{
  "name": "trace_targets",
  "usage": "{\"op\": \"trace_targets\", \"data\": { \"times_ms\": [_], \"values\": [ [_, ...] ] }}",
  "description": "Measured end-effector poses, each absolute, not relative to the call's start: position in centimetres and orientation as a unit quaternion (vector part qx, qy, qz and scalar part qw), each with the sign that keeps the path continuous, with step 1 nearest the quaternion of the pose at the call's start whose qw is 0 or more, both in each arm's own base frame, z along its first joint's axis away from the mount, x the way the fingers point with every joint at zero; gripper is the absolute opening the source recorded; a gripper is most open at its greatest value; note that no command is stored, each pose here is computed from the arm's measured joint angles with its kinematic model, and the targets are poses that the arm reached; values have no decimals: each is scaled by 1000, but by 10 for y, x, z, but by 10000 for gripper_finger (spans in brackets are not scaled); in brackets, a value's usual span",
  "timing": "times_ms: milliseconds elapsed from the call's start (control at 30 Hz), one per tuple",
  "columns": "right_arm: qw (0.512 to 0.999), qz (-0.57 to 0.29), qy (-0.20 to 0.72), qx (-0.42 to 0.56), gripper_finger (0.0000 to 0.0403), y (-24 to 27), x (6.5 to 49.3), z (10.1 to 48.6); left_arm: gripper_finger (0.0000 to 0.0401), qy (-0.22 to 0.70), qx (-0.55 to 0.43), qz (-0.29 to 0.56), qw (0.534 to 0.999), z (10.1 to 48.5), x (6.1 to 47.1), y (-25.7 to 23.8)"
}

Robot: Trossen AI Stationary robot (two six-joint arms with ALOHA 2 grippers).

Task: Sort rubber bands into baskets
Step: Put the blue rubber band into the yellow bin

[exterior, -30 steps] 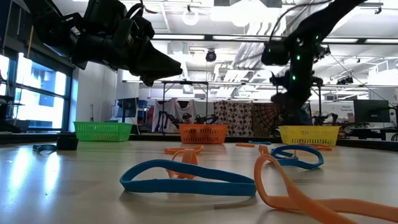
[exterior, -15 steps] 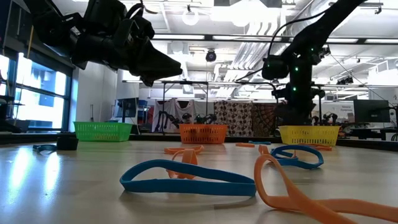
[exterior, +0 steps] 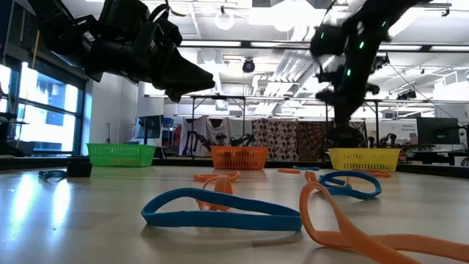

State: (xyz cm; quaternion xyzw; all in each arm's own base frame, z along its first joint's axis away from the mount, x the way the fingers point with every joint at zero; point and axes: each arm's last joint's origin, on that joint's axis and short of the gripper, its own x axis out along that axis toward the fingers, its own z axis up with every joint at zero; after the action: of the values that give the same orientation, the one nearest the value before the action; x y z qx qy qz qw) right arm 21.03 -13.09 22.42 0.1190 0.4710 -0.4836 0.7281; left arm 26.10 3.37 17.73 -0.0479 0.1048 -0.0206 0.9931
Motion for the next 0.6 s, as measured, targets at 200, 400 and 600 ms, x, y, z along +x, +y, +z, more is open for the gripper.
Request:
{"op": "trace_targets", "data": {
  "times_ms": [200,400,600],
  "values": [
    [784,-425,434,127,16,-70,223,240,115,105,-47,-21,993,177,261,34],
    [819,-345,427,170,4,1,235,235,115,105,-47,-21,993,177,261,34],
    [803,-282,443,282,1,72,230,225,115,108,-45,-21,993,177,261,34]
  ]
}}
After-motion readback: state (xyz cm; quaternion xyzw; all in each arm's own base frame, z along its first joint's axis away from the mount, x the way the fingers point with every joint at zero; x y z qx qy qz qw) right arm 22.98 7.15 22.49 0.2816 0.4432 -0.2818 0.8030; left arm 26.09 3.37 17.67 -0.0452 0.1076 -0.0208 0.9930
